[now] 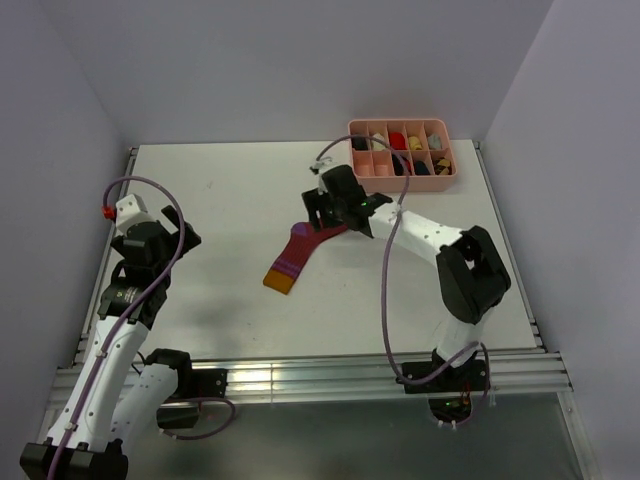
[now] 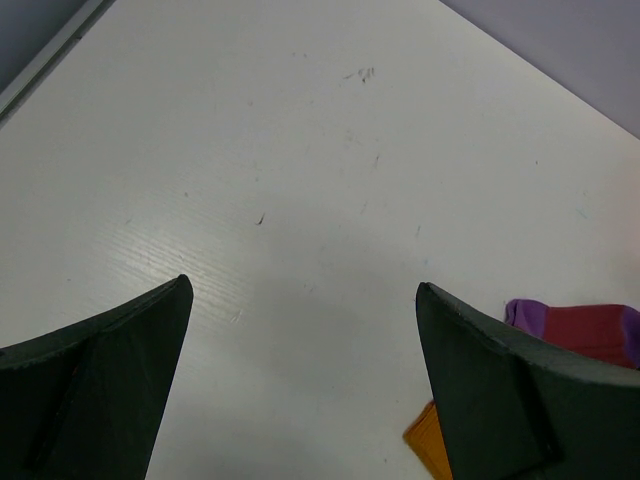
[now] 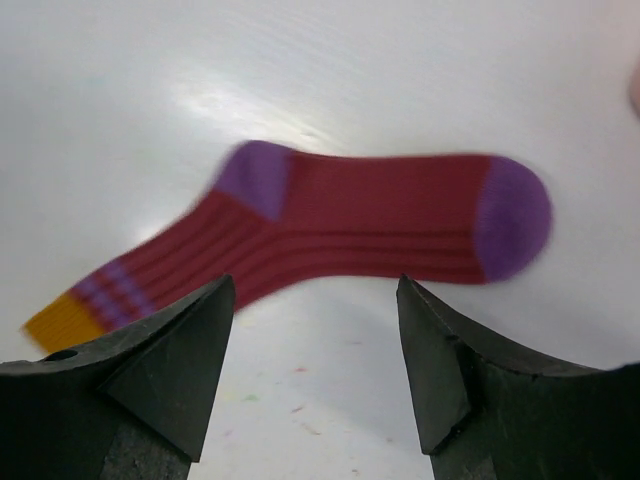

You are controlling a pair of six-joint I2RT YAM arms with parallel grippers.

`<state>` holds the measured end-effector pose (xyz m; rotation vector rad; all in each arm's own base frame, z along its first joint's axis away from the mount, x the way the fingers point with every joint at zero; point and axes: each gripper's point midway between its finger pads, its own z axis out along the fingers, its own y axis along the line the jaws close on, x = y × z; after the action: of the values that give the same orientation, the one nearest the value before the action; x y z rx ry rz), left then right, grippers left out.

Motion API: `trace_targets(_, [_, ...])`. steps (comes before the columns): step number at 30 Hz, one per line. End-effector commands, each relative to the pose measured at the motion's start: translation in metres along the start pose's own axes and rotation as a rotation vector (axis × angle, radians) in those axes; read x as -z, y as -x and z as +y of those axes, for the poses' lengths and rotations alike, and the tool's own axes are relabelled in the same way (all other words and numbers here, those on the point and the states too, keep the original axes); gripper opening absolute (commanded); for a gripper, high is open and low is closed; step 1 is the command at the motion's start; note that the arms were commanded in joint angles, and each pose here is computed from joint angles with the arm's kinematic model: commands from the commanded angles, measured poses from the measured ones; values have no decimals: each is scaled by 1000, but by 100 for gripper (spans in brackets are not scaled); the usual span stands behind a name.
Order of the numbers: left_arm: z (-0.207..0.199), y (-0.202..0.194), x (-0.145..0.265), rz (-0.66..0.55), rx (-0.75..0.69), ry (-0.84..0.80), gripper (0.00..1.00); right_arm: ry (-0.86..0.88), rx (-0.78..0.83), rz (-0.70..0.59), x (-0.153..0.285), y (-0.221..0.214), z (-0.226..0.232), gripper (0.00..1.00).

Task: Roll the socks
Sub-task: Roll the sock at the center of the board.

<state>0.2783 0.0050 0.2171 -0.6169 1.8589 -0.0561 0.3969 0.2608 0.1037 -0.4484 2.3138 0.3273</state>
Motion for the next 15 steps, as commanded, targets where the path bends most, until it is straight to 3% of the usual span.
trace_targets(1, [-8, 15, 4, -33, 13, -34, 99, 121, 215, -86, 27, 9, 60, 73])
trace_targets(3, [-7, 15, 4, -34, 12, -29, 99, 183, 341, -59, 34, -11, 93, 73])
trace_targets(8, [-6, 14, 4, -33, 16, -26, 99, 300, 527, 32, 44, -62, 133, 56])
trace_targets(15, [-6, 15, 4, -33, 15, -29, 99, 338, 680, 79, 53, -98, 163, 51])
